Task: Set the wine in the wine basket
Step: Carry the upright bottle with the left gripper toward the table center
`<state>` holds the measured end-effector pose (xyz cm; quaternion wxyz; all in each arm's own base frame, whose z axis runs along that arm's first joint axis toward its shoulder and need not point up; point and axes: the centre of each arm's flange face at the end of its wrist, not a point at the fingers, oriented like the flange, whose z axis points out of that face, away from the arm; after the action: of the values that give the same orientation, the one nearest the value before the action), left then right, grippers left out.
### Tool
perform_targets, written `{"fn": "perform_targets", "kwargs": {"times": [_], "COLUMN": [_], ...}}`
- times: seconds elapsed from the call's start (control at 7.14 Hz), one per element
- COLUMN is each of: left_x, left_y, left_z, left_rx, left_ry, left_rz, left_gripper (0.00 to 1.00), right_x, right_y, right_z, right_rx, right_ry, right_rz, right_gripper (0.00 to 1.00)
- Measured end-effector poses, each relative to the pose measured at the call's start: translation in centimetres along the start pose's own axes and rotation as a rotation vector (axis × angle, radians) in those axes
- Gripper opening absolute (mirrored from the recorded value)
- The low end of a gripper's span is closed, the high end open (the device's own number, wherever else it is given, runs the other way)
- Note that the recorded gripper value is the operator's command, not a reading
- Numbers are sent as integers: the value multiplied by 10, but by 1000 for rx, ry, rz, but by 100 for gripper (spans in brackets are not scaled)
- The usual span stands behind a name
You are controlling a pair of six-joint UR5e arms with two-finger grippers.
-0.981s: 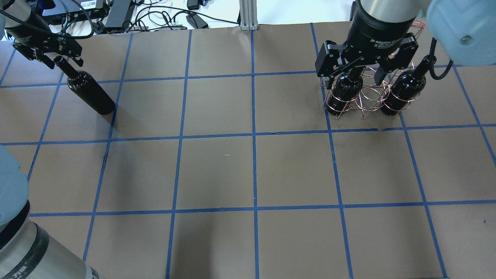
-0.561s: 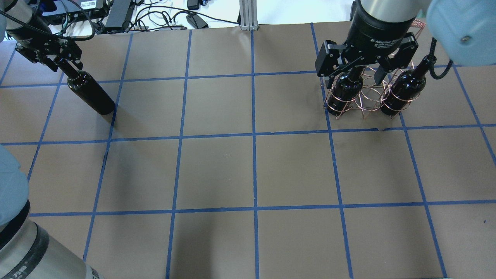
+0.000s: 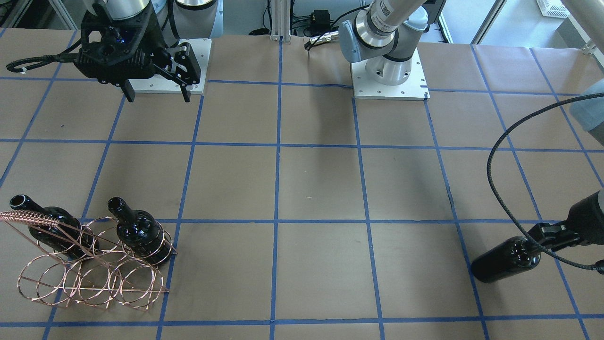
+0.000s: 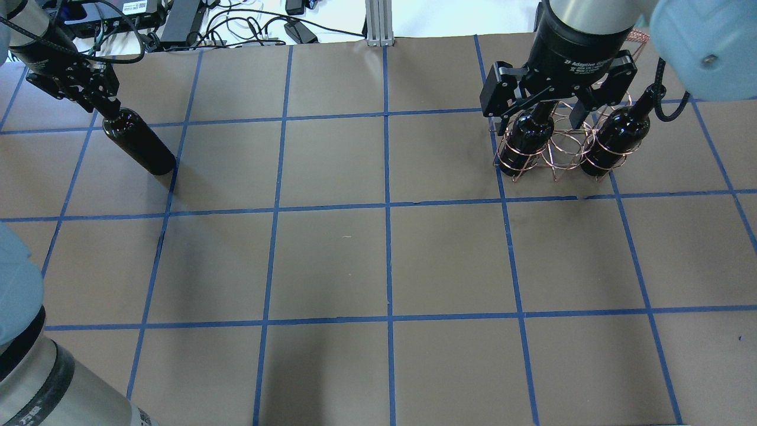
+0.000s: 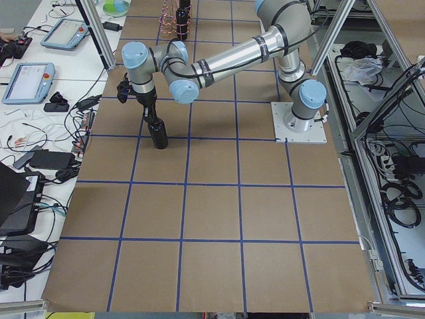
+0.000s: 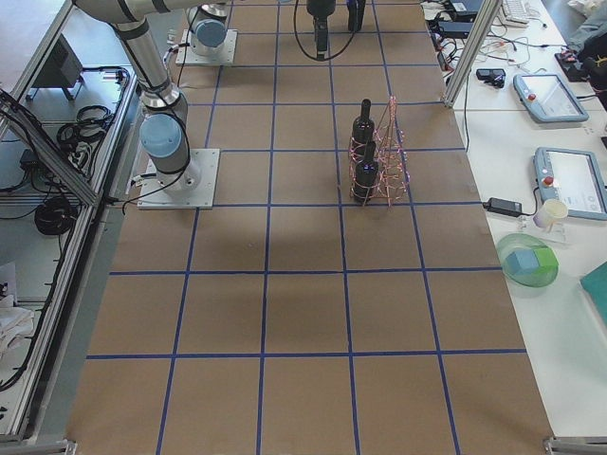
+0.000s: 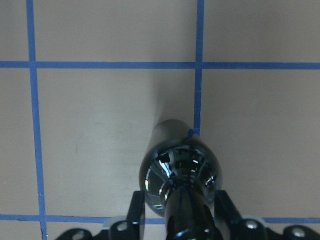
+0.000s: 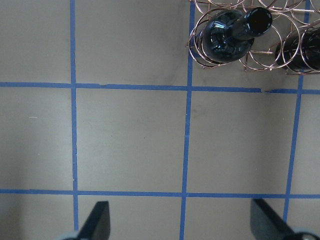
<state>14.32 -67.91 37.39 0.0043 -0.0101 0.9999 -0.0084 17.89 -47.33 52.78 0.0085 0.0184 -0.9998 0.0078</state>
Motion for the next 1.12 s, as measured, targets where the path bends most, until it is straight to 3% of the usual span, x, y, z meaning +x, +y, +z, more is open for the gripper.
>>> {"fn": "perform_targets", "kwargs": {"times": [0.56,1.12], "left_x": [3,66], "left_y": [6,20], "left_z": [-5,-63], "left_rx": [-21,45], "left_ry": [9,-7], "left_rz": [7,-12], "left_gripper": [0,0], "right_x": [0,0], "right_y": [0,0], "right_z": [0,0], "right_rx": [-1,1], "right_ry": [-1,1], "right_rz": [3,-1], "right_gripper": [100,100]}}
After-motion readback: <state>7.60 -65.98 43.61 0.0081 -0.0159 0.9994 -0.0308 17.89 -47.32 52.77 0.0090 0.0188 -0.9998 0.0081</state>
